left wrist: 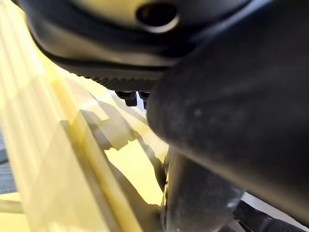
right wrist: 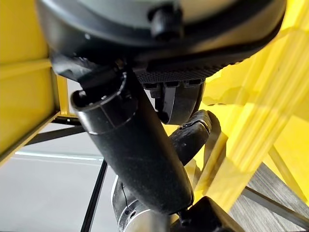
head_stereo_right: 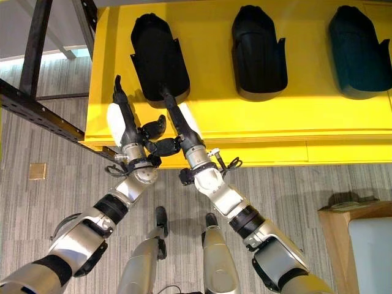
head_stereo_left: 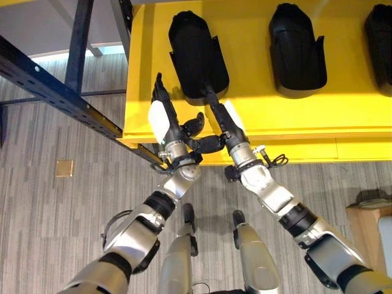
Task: Move parts from the plastic box to the shelf.
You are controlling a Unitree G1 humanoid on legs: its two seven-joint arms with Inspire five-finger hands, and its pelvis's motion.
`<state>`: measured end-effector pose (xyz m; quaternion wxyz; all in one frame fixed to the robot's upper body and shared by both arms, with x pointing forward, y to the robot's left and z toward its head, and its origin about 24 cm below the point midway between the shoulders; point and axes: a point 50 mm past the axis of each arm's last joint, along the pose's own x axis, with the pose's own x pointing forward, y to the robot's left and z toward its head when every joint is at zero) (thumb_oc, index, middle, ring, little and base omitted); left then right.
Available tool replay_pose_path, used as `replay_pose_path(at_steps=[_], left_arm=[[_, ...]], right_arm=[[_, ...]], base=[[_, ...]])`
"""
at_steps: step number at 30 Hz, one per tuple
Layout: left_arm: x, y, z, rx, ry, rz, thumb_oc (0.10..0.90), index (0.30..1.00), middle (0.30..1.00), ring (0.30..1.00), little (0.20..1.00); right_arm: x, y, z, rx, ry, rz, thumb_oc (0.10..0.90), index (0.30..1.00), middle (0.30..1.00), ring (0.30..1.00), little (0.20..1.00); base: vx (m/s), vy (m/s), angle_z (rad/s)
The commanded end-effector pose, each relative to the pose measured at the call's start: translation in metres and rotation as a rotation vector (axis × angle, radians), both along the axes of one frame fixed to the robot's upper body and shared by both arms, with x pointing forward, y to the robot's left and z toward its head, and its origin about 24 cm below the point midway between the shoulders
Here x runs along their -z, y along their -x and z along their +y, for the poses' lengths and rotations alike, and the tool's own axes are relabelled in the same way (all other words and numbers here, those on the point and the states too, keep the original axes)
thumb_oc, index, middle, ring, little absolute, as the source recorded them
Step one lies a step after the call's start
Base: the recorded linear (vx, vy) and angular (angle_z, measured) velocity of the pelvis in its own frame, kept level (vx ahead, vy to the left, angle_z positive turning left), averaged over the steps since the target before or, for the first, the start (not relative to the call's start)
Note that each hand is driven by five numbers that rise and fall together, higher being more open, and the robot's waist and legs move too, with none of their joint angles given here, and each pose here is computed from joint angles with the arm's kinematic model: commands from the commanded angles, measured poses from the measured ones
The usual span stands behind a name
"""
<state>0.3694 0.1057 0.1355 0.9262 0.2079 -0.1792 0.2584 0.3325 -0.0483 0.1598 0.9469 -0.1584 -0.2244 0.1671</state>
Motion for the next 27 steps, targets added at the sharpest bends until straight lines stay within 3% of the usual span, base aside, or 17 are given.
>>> replay_pose_path(at_steps=[1, 27], left_arm=[[-0.035, -0.002, 0.007, -0.057, 0.082, -0.167, 0.9, 1.0, 1.0, 1.0, 1.0], [-0.017, 0.008, -0.003, 0.031, 0.065, -0.112, 0.9, 1.0, 1.0, 1.0, 1.0]], right_arm=[[-0.082, 0.046, 0.055, -0.313, -0.25, -0.307, 0.9, 1.0, 1.0, 1.0, 1.0], [-0.084, 0.048, 0.053, -0.288, -0.288, -0.314, 0.9, 1.0, 1.0, 1.0, 1.0]], base=[[0.0, 0.0, 0.0], [0.0, -0.002, 0.02]])
